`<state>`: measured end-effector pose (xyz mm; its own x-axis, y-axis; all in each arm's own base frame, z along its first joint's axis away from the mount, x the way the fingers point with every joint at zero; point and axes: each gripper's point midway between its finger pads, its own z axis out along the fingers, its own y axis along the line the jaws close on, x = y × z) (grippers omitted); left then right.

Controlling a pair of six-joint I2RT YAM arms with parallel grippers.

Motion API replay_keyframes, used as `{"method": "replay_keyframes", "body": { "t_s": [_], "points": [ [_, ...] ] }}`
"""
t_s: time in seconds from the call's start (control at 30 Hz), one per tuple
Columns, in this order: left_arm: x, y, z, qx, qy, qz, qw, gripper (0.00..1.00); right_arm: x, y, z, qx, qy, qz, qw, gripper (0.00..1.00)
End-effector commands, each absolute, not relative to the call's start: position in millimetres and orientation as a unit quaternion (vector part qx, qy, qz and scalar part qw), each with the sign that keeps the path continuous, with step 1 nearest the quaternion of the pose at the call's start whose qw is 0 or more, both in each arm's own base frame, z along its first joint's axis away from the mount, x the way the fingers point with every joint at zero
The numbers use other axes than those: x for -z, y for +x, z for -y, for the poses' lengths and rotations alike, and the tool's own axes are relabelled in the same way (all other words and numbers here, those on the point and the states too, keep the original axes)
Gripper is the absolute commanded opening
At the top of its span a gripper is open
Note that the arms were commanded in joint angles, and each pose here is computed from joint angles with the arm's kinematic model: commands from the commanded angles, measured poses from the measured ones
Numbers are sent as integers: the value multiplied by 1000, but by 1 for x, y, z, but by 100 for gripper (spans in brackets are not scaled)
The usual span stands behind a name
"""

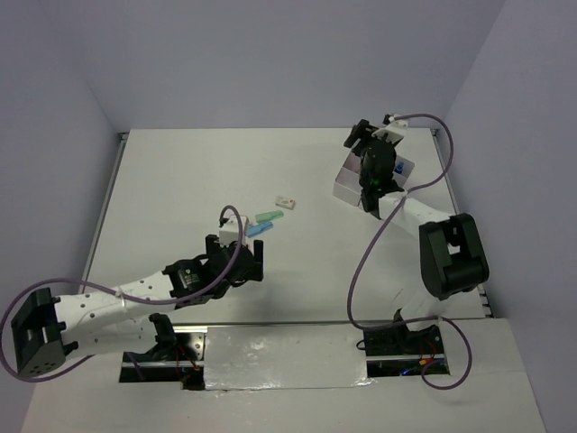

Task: Sort the stationery into containers
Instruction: Place the stationery in the storage box, then pick up the stationery from the center of the board.

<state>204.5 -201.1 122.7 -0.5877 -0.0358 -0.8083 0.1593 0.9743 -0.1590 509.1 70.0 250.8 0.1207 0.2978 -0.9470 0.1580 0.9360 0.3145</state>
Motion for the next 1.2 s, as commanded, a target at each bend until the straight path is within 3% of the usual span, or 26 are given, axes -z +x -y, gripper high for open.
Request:
{"method": "replay_keyframes", "body": {
  "t_s": [0.0, 0.17, 0.27, 0.33, 0.53, 0.8, 0.9, 0.93, 1.03, 1.17],
  "points": [
    [-117, 216, 201, 112, -2, -891, 440, 99, -285, 490, -78, -97, 185, -640, 740, 77],
    [-90, 236, 186, 63, -42, -910, 408, 99, -285, 459, -114, -171, 146, -699, 679, 81],
    [-67, 247, 185, 36, -38, -926, 374, 99, -244, 433, -132, -188, 141, -780, 580, 82],
    [-62, 253, 191, 39, -31, -931, 362, 99, -229, 415, -144, -204, 129, -794, 558, 82],
    [-25, 257, 199, 23, -7, -953, 303, 90, -180, 345, -165, -238, 106, -821, 508, 83],
    [9, 241, 191, 0, -5, -966, 257, 60, -192, 294, -179, -278, 60, -817, 502, 83],
    [18, 229, 190, 12, 0, -970, 244, 33, -214, 278, -188, -328, 41, -794, 510, 84],
    [16, 226, 194, 24, 1, -970, 244, 19, -217, 272, -191, -344, 35, -789, 509, 84],
    [8, 221, 200, 49, 5, -966, 255, 6, -217, 266, -201, -374, 22, -781, 500, 85],
    [-19, 222, 219, 90, 27, -949, 302, 3, -195, 262, -220, -403, 11, -792, 458, 84]
  ]
}}
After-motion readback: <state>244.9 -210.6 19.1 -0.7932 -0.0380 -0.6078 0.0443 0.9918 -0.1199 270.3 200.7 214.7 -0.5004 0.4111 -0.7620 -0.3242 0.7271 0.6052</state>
